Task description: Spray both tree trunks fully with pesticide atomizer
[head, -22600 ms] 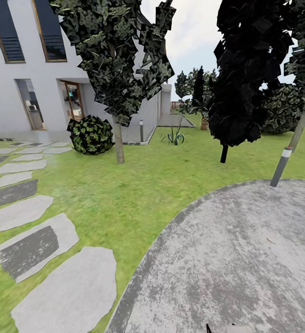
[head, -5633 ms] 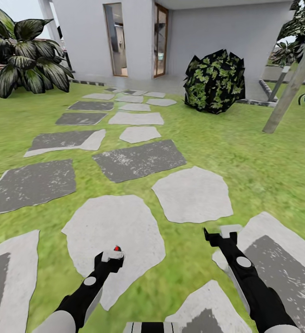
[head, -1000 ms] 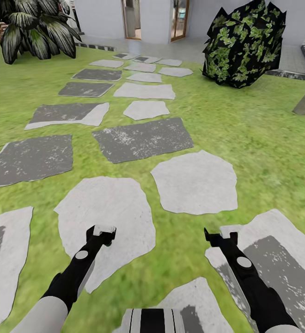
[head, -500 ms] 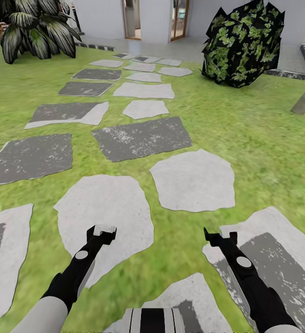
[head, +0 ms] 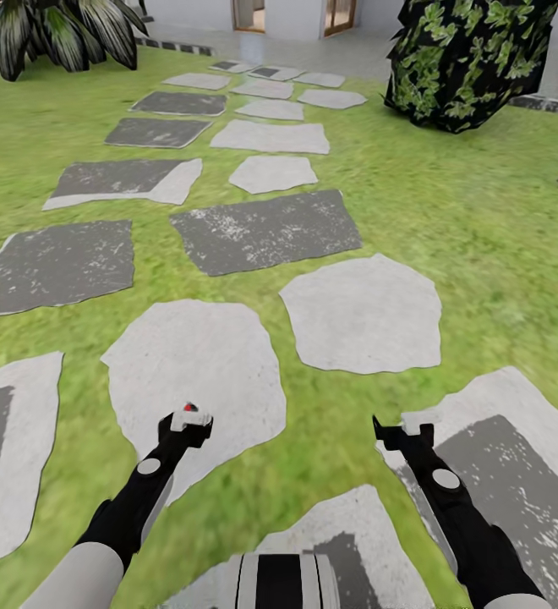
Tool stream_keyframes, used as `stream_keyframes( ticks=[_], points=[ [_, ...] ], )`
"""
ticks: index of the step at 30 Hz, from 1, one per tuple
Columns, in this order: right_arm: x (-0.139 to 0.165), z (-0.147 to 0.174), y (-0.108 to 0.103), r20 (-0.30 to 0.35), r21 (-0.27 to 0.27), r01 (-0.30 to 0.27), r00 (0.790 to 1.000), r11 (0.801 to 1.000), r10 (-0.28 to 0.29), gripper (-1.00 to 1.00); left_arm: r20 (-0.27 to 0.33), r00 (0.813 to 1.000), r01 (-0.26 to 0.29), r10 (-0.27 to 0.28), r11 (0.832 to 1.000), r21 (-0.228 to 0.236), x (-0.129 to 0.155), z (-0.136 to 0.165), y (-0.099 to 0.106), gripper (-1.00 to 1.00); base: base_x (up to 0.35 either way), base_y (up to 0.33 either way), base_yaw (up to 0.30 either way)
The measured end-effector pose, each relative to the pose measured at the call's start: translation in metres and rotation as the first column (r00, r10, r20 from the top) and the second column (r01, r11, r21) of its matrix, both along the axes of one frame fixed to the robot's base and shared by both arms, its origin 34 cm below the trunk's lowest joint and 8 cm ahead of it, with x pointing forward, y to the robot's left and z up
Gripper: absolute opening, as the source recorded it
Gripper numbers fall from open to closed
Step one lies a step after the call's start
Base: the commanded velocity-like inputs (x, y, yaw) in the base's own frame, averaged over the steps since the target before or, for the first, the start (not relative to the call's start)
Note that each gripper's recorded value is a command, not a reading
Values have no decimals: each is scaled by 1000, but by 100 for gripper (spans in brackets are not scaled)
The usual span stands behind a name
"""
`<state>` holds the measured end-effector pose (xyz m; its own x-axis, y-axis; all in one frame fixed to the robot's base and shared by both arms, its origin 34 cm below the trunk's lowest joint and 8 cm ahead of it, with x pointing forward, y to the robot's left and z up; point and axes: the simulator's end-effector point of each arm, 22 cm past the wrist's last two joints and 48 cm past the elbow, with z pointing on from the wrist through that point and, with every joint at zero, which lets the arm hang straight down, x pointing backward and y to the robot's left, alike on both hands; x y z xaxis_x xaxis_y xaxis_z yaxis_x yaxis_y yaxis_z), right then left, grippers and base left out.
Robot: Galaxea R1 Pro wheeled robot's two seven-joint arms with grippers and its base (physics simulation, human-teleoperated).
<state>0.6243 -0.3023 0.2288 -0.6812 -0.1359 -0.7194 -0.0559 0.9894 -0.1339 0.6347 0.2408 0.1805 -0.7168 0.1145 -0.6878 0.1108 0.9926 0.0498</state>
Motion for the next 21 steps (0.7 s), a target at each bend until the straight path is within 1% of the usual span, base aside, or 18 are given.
stream_keyframes(
  ticks=[6, 10, 14, 20, 21],
  points=[
    [-9, -18, 0, -33, 0, 0, 999, 1000, 0, 100, -31, 1000, -3, 3, 1000, 3, -10, -18, 2, 100, 0, 0, 145],
    [-10, -21, 0, -37, 1, 0, 999, 1000, 0, 100, -34, 999, -6, 6, 1000, 6, -11, -20, 3, 100, 0, 0, 160],
    [-11, -21, 0, -38, 1, 0, 999, 1000, 0, 100, -32, 999, -7, 7, 1000, 8, -11, -20, 4, 100, 0, 0, 42],
    [-19, -35, 0, -64, 1, 0, 998, 1000, 0, 100, -51, 999, -7, 7, 1000, 6, -18, -33, 3, 100, 0, 0, 7],
    [-19, -36, 0, -65, 1, 0, 998, 1000, 0, 100, -46, 999, -7, 7, 1000, 5, -18, -33, 3, 100, 0, 0, 6]
  ],
)
